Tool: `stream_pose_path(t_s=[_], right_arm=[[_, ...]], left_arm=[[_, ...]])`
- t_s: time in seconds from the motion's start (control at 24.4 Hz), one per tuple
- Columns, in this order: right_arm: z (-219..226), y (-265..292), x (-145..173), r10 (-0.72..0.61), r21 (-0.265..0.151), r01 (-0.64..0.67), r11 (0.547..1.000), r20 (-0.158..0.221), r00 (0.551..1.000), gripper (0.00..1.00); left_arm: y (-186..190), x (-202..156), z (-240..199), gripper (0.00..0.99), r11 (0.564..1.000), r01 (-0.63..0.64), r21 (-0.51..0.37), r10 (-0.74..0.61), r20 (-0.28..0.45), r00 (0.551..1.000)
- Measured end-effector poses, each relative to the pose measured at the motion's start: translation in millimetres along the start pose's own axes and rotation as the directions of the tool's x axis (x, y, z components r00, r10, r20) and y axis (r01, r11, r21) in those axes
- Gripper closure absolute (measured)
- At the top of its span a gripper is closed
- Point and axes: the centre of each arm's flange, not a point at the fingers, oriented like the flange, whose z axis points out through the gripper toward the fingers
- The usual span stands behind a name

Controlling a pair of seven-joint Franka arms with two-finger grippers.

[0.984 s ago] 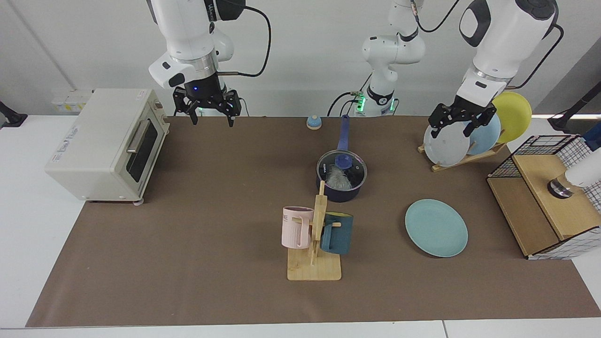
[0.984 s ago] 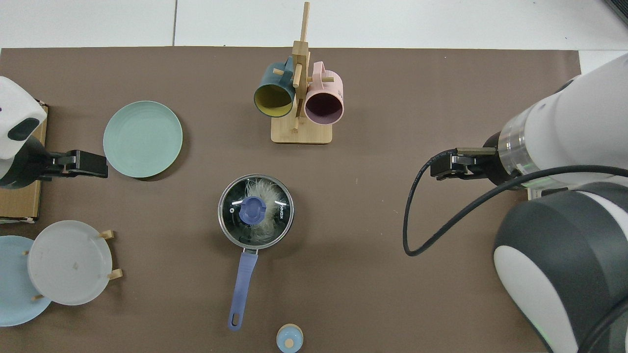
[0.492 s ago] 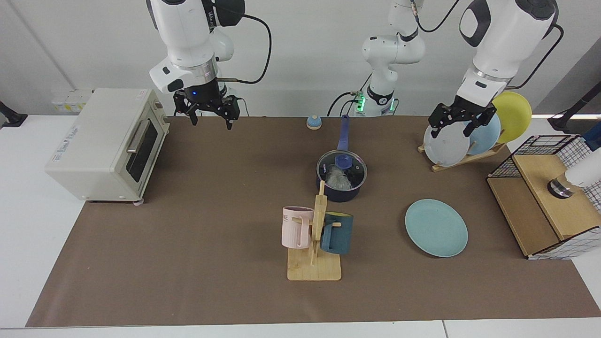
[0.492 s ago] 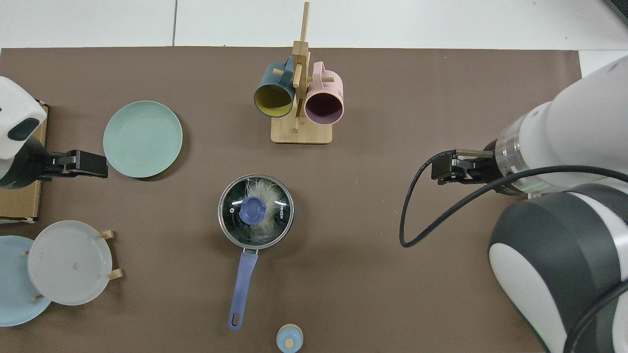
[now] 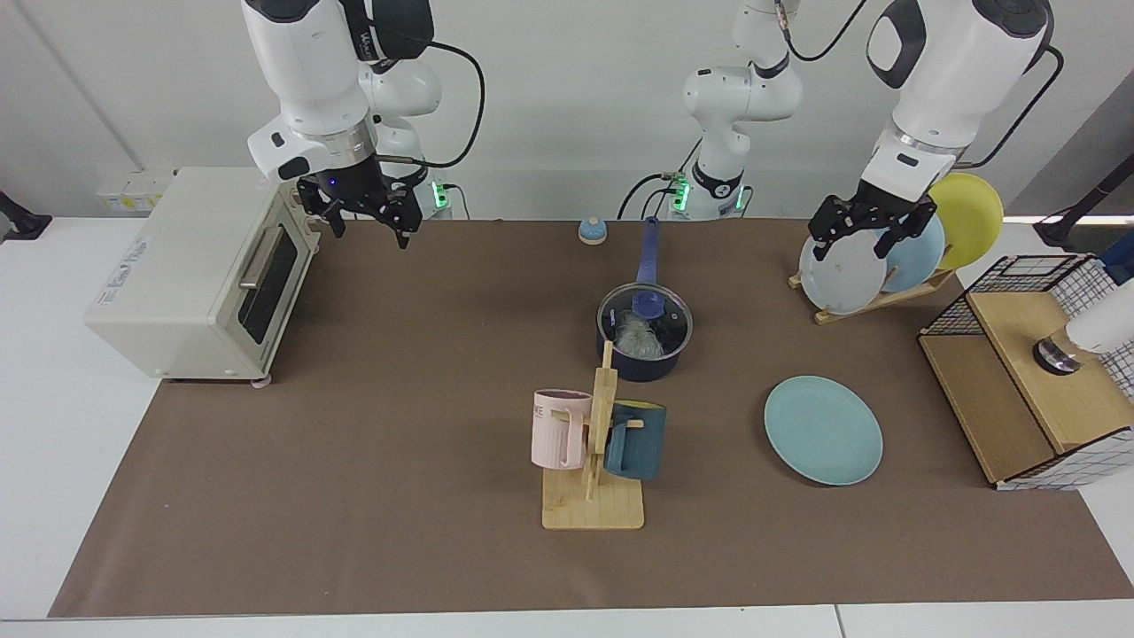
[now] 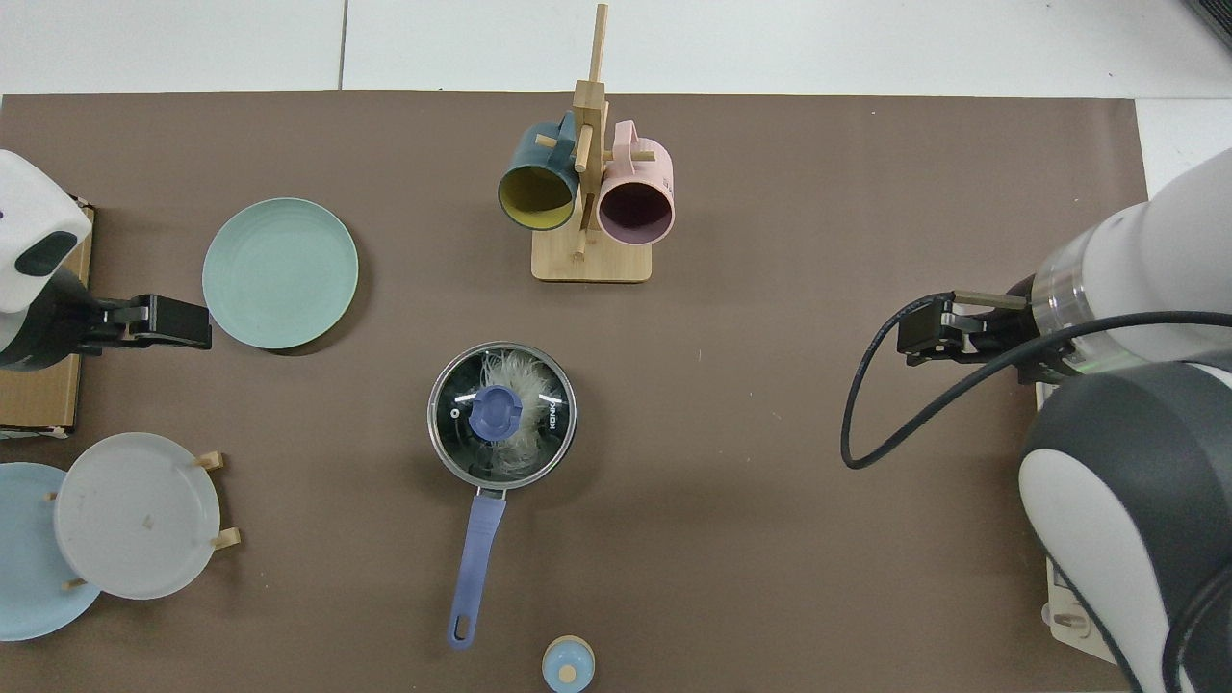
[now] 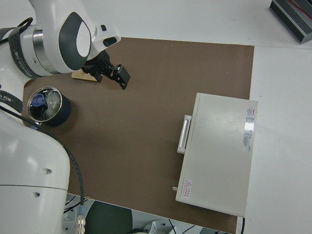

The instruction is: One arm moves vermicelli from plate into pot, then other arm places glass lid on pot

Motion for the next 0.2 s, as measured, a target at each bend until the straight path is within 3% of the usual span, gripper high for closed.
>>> stream_pose_path(t_s=[0.2], right_arm=[[0.6,-3.0,-1.8,-0.006,-0.001,0.006,1.0,0.001,1.0,0.0]], left_arm=[[0.0,0.0,0.0,0.0,1.0,0.0,0.0,0.0,0.0,1.0]])
